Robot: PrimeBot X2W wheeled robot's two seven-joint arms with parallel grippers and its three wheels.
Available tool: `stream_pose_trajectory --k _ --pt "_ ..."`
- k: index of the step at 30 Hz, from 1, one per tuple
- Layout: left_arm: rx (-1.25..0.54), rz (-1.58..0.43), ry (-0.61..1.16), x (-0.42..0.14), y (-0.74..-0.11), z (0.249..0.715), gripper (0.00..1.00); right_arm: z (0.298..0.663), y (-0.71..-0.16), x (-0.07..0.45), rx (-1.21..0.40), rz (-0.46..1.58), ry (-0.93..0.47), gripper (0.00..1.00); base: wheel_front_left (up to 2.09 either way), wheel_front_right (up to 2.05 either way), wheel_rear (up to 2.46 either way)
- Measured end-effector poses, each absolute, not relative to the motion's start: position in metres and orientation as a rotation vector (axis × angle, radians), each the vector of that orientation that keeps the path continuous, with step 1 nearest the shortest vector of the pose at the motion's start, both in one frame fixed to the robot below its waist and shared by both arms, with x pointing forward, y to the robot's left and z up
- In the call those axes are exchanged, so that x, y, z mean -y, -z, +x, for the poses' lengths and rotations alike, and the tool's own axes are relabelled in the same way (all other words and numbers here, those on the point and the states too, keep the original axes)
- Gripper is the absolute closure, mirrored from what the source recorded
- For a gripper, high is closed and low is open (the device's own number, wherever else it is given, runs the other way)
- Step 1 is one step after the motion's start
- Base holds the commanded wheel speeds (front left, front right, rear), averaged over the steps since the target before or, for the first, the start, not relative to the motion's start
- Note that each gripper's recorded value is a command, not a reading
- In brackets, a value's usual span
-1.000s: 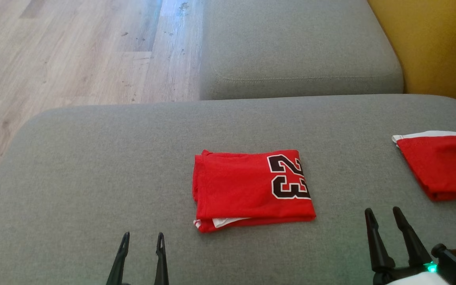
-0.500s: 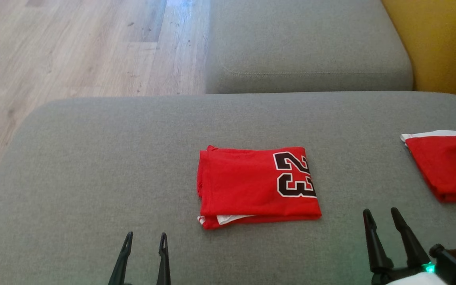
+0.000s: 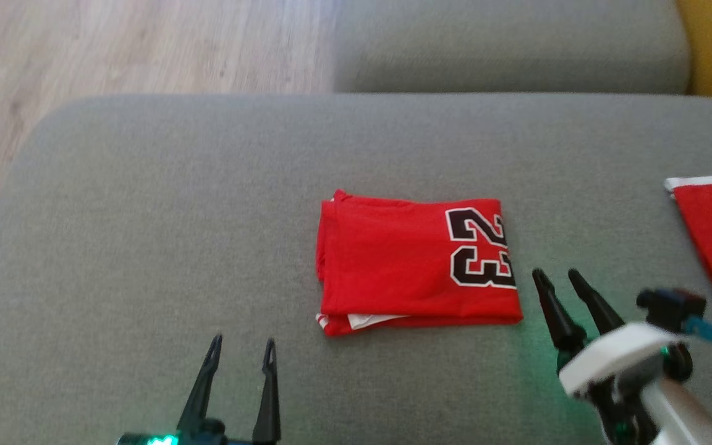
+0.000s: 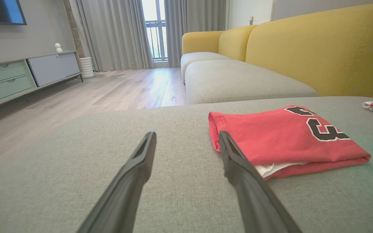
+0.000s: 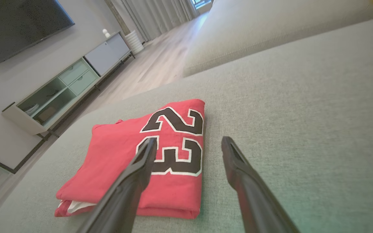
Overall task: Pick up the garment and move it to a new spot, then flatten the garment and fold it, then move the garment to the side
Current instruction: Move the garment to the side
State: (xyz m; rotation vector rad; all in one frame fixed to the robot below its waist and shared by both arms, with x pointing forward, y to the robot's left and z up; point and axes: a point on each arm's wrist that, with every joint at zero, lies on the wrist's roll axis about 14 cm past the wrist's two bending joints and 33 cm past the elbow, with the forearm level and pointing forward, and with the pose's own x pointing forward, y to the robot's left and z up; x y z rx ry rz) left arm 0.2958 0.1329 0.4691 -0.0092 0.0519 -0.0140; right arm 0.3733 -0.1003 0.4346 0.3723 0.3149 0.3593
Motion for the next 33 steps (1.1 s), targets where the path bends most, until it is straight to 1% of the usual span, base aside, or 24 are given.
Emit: stream_pose_trajectory --k 6,11,14,17,18,19,20,21,27,30,33 --pt "-0.055 -0.005 0.023 -0.13 -0.469 0.315 0.0 0.403 -0.414 0.09 -0.502 0.448 -0.396 0.0 0.0 0.0 0.0" --pt "-0.054 0.005 0.035 -0.126 -0.469 0.331 0.0 0.424 -0.401 0.082 -0.623 0.509 -0.414 0.0 0.0 0.0 0.0" --pt "-0.063 0.003 0.03 -0.127 -0.466 0.335 0.0 0.427 -0.388 0.078 -0.699 0.519 -0.423 0.0 0.0 0.0 0.0" --pt "-0.078 0.004 0.022 -0.129 -0.462 0.334 0.0 0.421 -0.376 0.068 -0.78 0.543 -0.446 0.0 0.0 0.0 0.0" --pt "-0.085 0.005 0.019 -0.129 -0.46 0.332 0.0 0.42 -0.376 0.06 -0.799 0.565 -0.468 0.33 0.0 0.0 0.0" --pt "-0.088 0.005 0.02 -0.129 -0.459 0.332 0.0 0.419 -0.378 0.056 -0.804 0.578 -0.478 0.56 0.0 0.0 0.0" --pt "-0.089 0.005 0.022 -0.128 -0.459 0.331 0.0 0.419 -0.38 0.053 -0.804 0.586 -0.487 0.86 0.0 0.0 0.0" --pt "-0.088 0.005 0.023 -0.127 -0.459 0.331 0.0 0.418 -0.381 0.051 -0.804 0.588 -0.494 1.0 0.0 0.0 0.0" --pt "-0.08 0.001 0.045 -0.121 -0.461 0.333 0.0 0.42 -0.384 0.076 -0.767 0.553 -0.459 1.0 0.0 0.0 0.0" --pt "-0.083 -0.003 0.07 -0.113 -0.46 0.337 0.0 0.428 -0.391 0.103 -0.737 0.507 -0.429 1.0 0.0 0.0 0.0" --pt "-0.087 -0.01 0.103 -0.103 -0.457 0.344 0.0 0.446 -0.407 0.142 -0.681 0.425 -0.385 1.0 0.0 0.0 0.0"
